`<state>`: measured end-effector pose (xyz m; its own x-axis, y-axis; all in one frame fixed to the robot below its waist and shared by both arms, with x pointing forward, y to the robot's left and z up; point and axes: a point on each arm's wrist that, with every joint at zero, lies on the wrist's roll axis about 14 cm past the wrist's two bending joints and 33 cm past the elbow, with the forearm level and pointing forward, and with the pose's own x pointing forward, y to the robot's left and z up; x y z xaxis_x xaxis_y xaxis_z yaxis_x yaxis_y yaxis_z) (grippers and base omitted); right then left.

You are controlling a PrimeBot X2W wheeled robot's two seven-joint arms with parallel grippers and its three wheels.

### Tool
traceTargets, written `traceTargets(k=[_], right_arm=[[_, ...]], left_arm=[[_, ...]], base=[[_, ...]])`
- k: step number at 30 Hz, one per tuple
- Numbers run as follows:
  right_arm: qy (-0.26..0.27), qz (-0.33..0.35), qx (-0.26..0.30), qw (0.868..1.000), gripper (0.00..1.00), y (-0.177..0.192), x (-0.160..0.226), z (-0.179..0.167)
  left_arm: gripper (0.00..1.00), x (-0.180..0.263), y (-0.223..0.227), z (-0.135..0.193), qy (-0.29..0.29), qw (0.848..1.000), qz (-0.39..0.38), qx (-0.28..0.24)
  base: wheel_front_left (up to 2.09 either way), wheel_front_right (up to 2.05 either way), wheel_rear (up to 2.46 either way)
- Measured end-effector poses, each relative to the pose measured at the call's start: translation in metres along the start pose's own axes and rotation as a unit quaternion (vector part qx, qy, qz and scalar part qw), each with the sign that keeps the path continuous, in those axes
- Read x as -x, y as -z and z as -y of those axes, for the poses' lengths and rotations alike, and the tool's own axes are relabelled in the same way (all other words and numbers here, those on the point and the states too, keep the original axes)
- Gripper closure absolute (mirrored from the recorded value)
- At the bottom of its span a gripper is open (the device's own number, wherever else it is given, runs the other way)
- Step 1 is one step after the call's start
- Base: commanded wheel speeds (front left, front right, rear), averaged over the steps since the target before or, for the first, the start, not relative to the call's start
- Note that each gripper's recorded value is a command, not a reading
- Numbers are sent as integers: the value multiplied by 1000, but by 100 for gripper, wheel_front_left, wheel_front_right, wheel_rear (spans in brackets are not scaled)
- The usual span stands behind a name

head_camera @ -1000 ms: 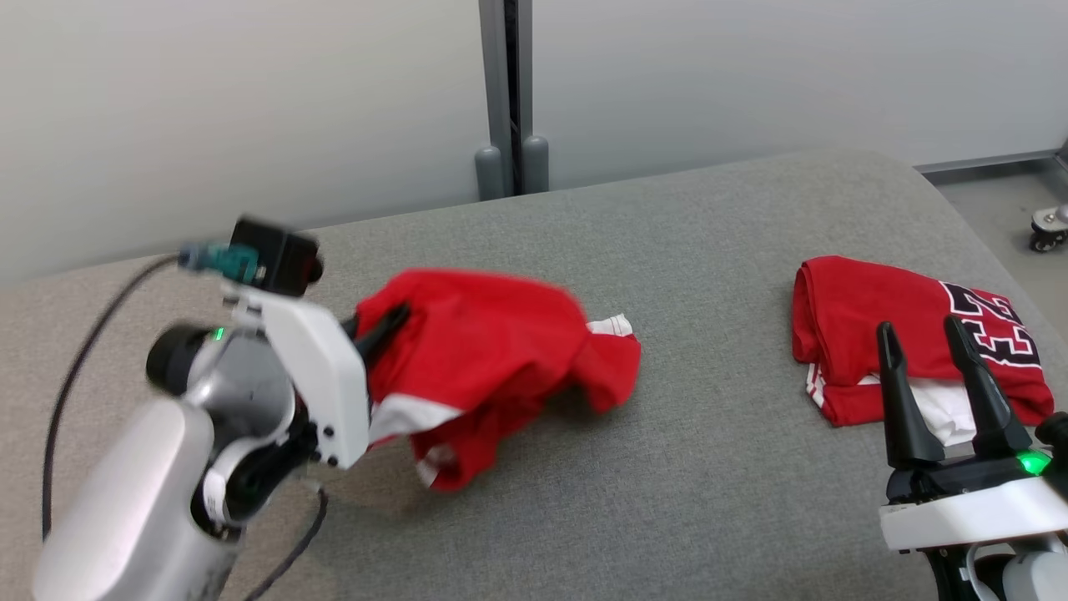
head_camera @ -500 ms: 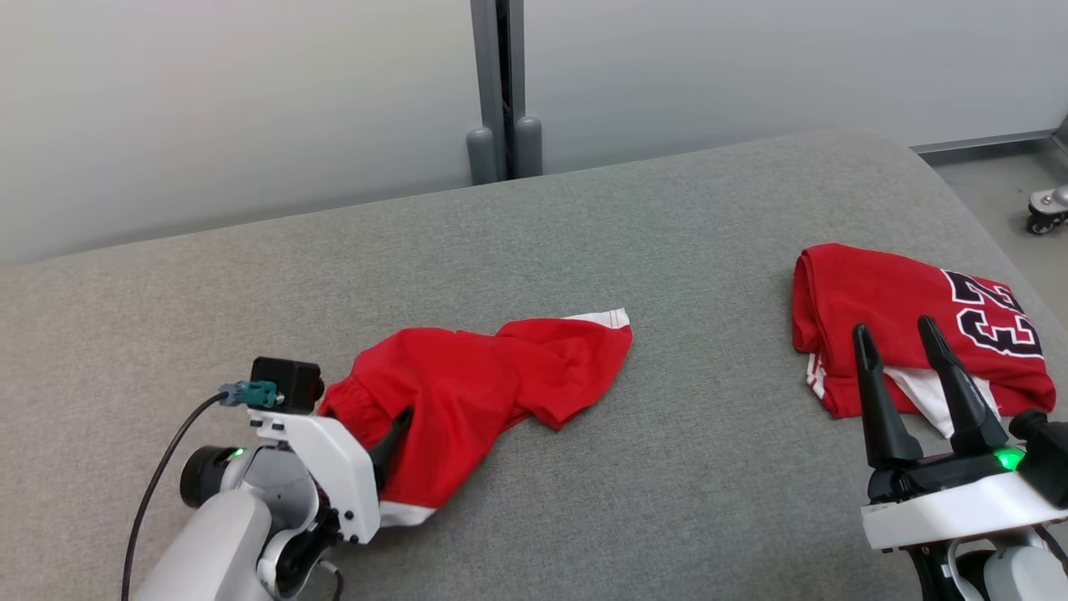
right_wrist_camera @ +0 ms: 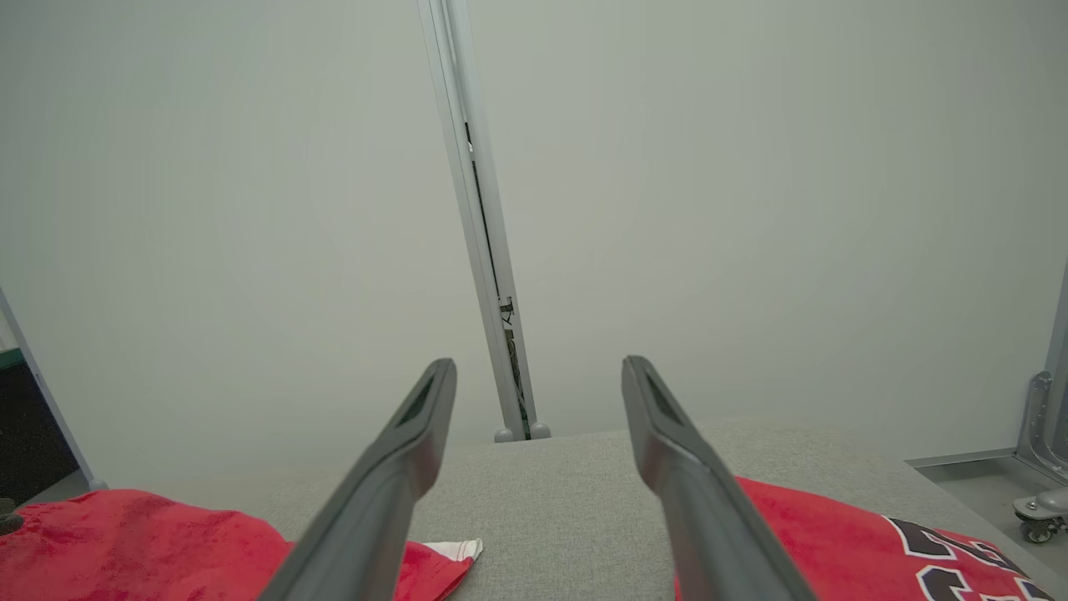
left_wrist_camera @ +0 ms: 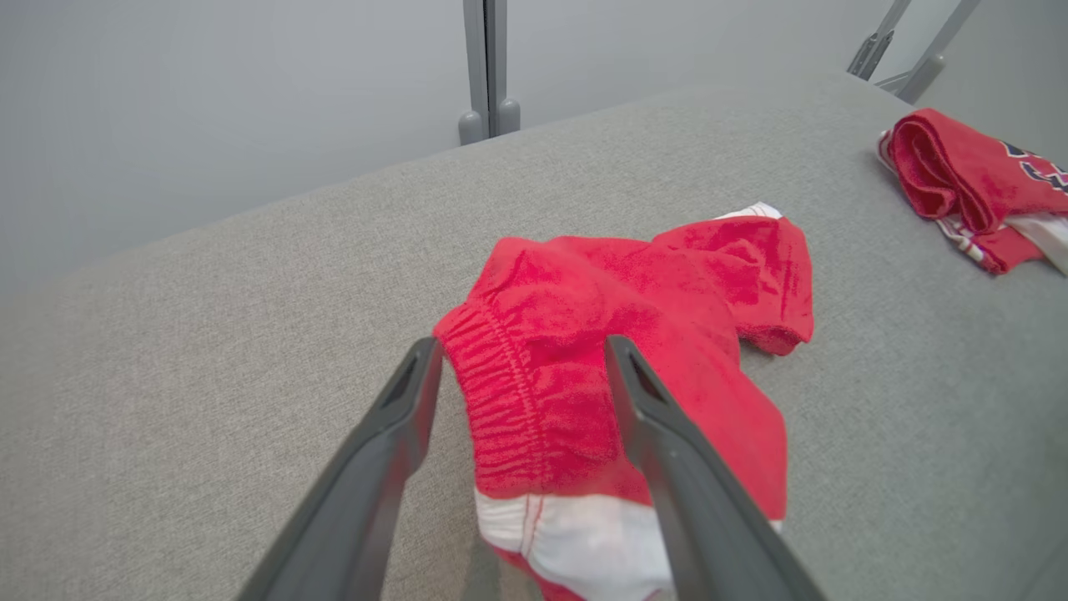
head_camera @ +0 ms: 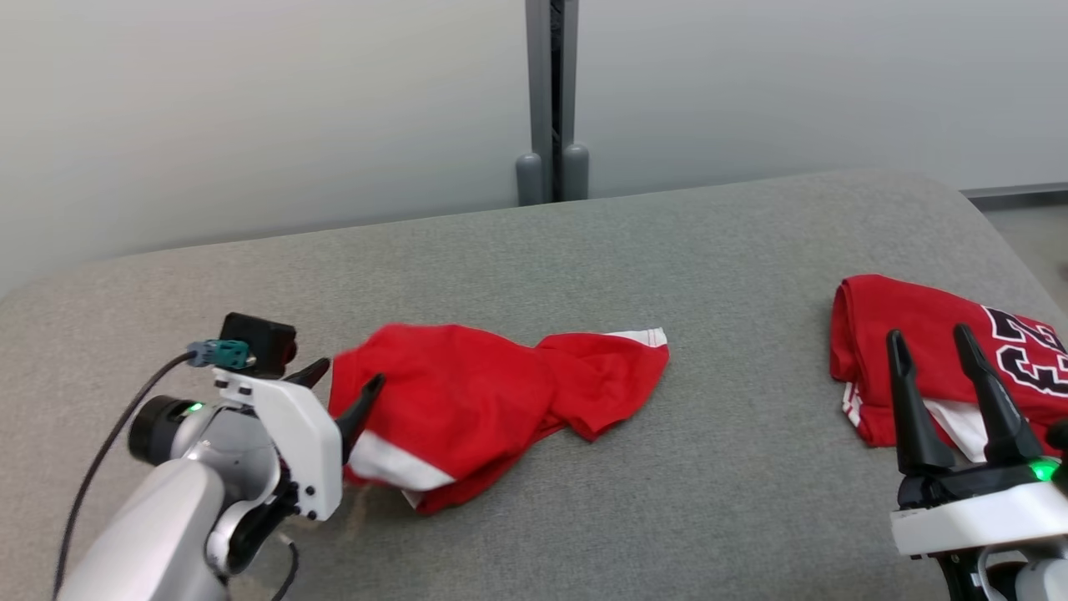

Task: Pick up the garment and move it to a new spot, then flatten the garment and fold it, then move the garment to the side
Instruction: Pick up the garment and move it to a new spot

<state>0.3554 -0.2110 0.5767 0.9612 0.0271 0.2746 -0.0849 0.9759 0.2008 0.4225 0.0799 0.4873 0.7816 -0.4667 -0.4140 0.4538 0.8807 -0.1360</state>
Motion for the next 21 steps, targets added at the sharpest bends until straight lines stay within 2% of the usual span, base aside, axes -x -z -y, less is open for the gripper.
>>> traceTargets(k=[6, 12, 17, 21], right_arm=[[-1, -2, 2, 1000, 0, 0, 0, 0], [-8, -2, 2, 1000, 0, 0, -4, -5], [-10, -4, 3, 1000, 0, 0, -3, -6], [-10, -1, 3, 1000, 0, -1, -3, -6]], left_arm=[[0, 33, 12, -9, -7, 999, -50, 10], [0, 61, -7, -12, -20, 999, -30, 19], [0, 87, -47, -22, -61, 996, 65, 26], [0, 106, -72, -34, -106, 980, 159, 47]], base=[[0, 0, 0], [0, 0, 0], [0, 0, 0], [0, 0, 0]])
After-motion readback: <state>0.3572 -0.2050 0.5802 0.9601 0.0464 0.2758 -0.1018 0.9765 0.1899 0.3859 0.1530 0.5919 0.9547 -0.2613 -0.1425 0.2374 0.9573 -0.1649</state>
